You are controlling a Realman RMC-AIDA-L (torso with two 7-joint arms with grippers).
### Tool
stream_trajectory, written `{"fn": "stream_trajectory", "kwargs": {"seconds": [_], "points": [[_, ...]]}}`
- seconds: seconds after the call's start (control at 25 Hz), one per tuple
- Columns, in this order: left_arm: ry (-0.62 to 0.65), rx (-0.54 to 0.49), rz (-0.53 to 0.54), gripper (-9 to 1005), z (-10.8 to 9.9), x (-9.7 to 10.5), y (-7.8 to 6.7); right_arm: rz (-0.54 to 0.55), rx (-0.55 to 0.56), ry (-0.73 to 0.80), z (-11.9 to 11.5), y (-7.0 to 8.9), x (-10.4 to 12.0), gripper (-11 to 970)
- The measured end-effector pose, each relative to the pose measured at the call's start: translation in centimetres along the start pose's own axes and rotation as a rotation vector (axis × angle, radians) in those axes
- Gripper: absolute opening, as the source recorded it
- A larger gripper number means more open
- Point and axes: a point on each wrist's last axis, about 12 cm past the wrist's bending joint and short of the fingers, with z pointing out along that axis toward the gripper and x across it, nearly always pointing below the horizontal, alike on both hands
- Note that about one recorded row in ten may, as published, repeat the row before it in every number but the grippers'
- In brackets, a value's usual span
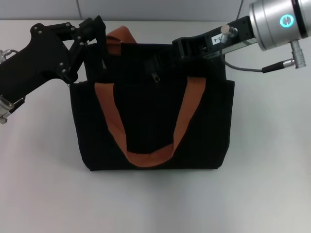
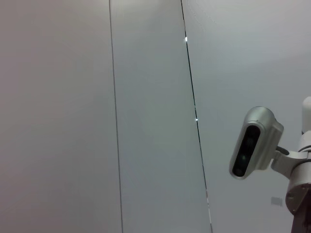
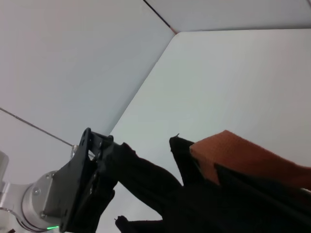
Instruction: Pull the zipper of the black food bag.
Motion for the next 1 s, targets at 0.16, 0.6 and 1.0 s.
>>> {"fn": "stream_trajectory", "kwargs": {"seconds": [0.16, 0.6, 1.0], "points": [[-0.005, 0.002, -0.003, 119, 0.0, -0.1, 0.0, -0.014, 0.010, 0.007, 0.3, 0.1, -0.1, 314], [-0.019, 0.018, -0.014, 123, 0.0, -0.2, -0.2, -0.076, 0.036, 0.043, 2.1, 0.9, -0.4, 281], [-0.023, 0.017, -0.016, 126, -0.2, -0.2, -0.4, -0.114, 0.065, 0.043, 2.0, 1.0, -0.2, 140]]}}
